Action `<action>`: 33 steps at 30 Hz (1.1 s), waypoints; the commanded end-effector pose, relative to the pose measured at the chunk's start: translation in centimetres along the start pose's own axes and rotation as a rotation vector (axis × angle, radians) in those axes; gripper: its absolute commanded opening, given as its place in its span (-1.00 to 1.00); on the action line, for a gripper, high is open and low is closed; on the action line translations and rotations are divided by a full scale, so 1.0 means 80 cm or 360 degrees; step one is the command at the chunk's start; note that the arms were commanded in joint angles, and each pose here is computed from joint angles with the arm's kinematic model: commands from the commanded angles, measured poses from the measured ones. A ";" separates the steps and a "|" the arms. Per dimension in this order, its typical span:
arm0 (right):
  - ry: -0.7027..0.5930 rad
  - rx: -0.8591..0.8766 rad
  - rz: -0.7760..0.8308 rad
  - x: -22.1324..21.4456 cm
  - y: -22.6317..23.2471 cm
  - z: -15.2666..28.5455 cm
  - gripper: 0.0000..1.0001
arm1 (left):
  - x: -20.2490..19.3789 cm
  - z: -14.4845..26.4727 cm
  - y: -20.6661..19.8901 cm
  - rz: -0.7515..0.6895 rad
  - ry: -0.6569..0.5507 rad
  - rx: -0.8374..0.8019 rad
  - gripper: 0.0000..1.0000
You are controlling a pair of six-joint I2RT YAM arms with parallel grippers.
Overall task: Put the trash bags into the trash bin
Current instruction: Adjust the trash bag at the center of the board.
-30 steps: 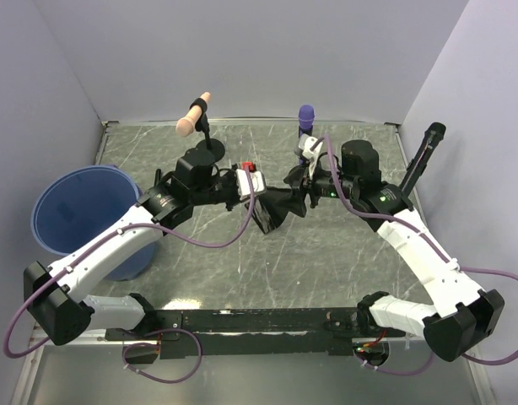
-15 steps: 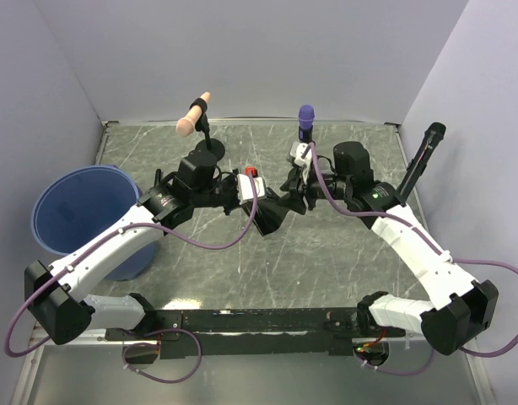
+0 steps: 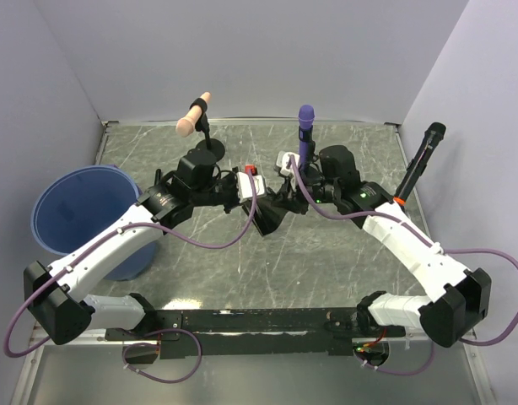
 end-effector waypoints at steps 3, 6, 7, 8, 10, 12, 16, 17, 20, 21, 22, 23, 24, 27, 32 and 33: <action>-0.0167 0.0071 0.0197 0.054 -0.007 0.008 -1.00 | 0.032 0.006 0.003 -0.0093 -0.0160 0.0018 -0.99; -0.0299 0.0115 0.0275 0.097 -0.007 0.022 -1.00 | 0.027 -0.002 0.015 -0.0179 -0.0165 0.0130 -0.99; -0.0281 0.0137 0.0277 0.097 -0.004 0.019 -1.00 | 0.033 -0.002 0.019 -0.0237 -0.0184 0.0161 -0.99; -0.0252 0.0134 0.0287 0.091 -0.005 0.016 -1.00 | 0.042 0.002 0.024 -0.0277 -0.0221 0.0205 -0.99; -0.0123 0.0122 0.0267 0.057 -0.004 0.004 -1.00 | 0.072 0.014 0.031 -0.0337 -0.0331 0.0269 -0.99; 0.0017 0.0107 0.0257 0.017 -0.003 -0.008 -1.00 | 0.096 0.027 0.029 -0.0417 -0.0431 0.0264 -0.99; 0.0031 0.0087 0.0222 0.019 -0.008 -0.010 -1.00 | 0.088 0.024 0.018 -0.0503 -0.0388 0.0169 -0.99; -0.0035 0.0067 0.0227 0.044 -0.015 -0.004 -1.00 | 0.074 0.019 0.016 -0.0506 -0.0335 0.0146 -0.99; -0.0183 0.0004 0.0232 0.098 -0.032 0.010 -1.00 | 0.046 0.008 0.010 -0.0493 -0.0236 0.0084 -0.99; -0.0204 -0.0006 0.0238 0.106 -0.035 0.012 -1.00 | 0.047 0.008 0.012 -0.0497 -0.0241 0.0095 -0.99; -0.0201 -0.0004 0.0241 0.106 -0.036 0.011 -1.00 | 0.053 0.009 0.013 -0.0502 -0.0264 0.0107 -0.99; -0.0173 0.0002 0.0233 0.099 -0.036 0.008 -1.00 | 0.061 0.010 0.015 -0.0526 -0.0292 0.0120 -0.99; -0.0122 0.0005 0.0214 0.085 -0.035 0.002 -1.00 | 0.069 0.011 0.018 -0.0553 -0.0318 0.0130 -0.99; -0.0039 0.0181 0.0134 0.074 -0.022 -0.004 -1.00 | 0.092 0.010 0.027 -0.0634 -0.0366 0.0150 -0.99; -0.0227 0.0214 0.0232 0.141 -0.033 0.014 -1.00 | 0.075 -0.005 0.042 -0.0831 -0.0228 0.0177 -0.99; -0.0178 0.0183 0.0225 0.135 -0.038 0.008 -1.00 | 0.079 -0.005 0.040 -0.0854 -0.0249 0.0172 -0.99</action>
Point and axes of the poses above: each gripper's point midway between its finger pads, its own z axis back along the fingers, its own y axis along the line the jaws close on, x = y × z, the point moved 4 cm from there along z, back along the fingers, and after that the axes turned 13 degrees about z, right-handed, at the moved point
